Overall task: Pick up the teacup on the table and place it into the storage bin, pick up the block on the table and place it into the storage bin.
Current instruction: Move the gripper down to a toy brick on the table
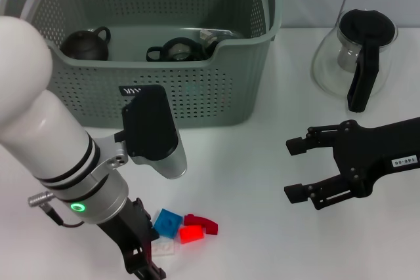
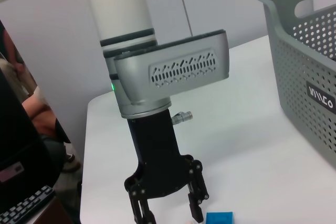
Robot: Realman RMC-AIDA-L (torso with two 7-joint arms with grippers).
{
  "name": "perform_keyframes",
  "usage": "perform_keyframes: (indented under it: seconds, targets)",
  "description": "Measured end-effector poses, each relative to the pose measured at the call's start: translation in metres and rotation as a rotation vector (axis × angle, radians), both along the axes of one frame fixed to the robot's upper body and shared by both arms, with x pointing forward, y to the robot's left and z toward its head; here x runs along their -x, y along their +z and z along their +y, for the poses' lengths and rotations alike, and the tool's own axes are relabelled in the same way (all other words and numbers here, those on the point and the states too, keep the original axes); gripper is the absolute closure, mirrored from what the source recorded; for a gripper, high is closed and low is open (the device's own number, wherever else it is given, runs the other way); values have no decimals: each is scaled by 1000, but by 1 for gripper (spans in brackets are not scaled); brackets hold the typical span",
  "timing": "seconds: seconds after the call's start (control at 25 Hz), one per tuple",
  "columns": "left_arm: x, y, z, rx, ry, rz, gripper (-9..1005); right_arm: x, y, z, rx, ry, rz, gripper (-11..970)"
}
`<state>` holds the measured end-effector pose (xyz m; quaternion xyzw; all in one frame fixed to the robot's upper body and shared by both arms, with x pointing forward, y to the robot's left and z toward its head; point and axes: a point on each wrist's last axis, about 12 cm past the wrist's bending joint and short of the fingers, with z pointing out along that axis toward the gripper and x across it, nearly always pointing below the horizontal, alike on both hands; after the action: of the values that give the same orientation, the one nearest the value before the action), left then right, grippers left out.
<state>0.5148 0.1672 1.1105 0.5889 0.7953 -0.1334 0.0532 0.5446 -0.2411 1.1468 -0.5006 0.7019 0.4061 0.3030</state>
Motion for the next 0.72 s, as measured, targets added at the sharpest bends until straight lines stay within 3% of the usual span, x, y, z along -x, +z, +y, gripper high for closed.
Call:
perform_keyframes:
  seconds: [0.12, 0.36, 0.72]
  targets:
    - [0, -2, 0, -17, -5, -8, 239, 0, 0, 0, -1, -3, 0, 12]
    - [-1, -3, 0, -18, -10, -22, 393, -1, 0, -1, -1, -12, -5, 12]
    - [-4, -7, -2, -8, -23, -64, 473, -2, 0, -1, 0, -16, -7, 13]
